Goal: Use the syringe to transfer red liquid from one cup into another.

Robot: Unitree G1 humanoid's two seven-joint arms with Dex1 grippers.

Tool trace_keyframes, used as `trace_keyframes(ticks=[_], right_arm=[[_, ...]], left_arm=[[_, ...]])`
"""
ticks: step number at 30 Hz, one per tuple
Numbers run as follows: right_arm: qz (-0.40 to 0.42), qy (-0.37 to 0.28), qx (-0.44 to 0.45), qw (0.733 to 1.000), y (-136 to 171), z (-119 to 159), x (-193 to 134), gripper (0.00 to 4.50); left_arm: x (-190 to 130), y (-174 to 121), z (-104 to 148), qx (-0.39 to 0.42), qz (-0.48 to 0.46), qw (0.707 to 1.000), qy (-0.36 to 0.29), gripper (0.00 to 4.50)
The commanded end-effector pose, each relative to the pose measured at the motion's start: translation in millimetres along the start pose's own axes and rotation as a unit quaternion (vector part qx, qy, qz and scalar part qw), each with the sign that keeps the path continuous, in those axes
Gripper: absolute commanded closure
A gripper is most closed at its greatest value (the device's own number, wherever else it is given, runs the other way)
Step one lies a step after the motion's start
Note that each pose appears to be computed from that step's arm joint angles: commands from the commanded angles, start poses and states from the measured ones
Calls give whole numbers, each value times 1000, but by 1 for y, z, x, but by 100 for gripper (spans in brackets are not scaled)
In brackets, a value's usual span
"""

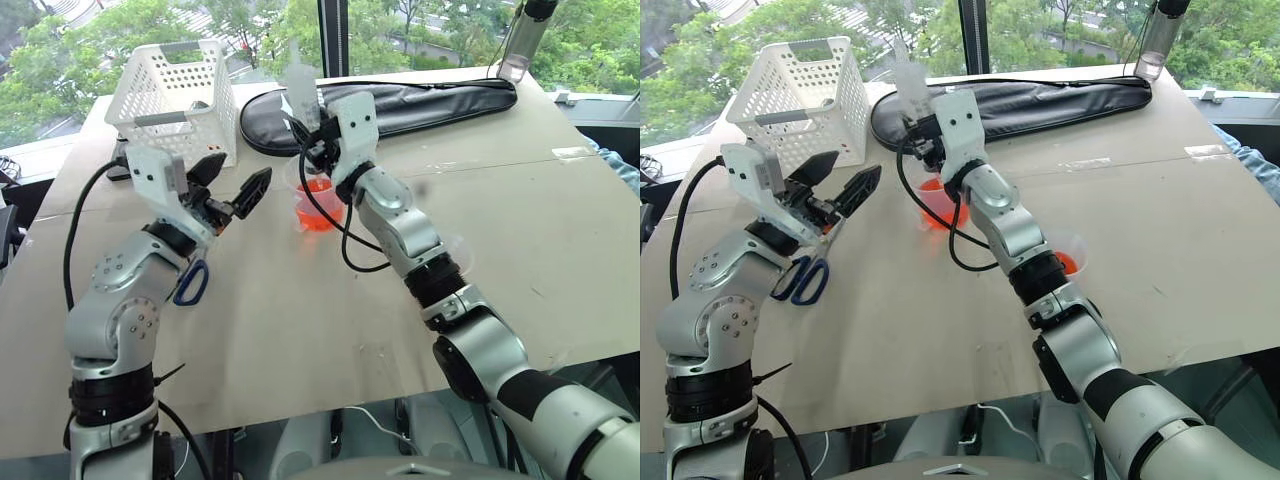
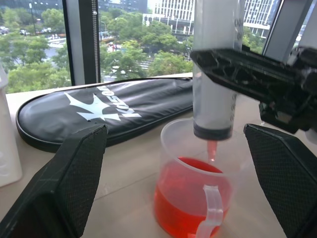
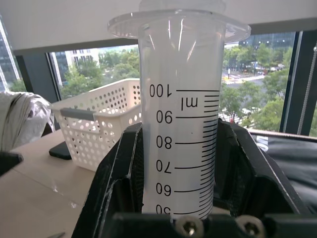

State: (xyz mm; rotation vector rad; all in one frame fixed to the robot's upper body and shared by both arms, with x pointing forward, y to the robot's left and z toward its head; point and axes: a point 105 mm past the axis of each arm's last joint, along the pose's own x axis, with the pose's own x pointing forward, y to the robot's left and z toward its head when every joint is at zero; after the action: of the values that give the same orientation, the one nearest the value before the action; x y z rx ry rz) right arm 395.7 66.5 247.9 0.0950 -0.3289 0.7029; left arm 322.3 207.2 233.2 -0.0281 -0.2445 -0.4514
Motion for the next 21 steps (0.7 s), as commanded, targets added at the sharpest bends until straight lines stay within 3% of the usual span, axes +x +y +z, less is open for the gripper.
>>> trace_keyframes(ticks=[1,11,21], right_arm=[[21,-17,69,997,34,-1,4,300],[21,10,79,997,35,-22,0,300],[45,-9,31,998,35,-12,-2,300]], left_arm=[[2,16,27,24,27,998,-41,0],[22,43,64,38,53,995,-72,0],[38,20,66,-1,-16,998,-54,0]])
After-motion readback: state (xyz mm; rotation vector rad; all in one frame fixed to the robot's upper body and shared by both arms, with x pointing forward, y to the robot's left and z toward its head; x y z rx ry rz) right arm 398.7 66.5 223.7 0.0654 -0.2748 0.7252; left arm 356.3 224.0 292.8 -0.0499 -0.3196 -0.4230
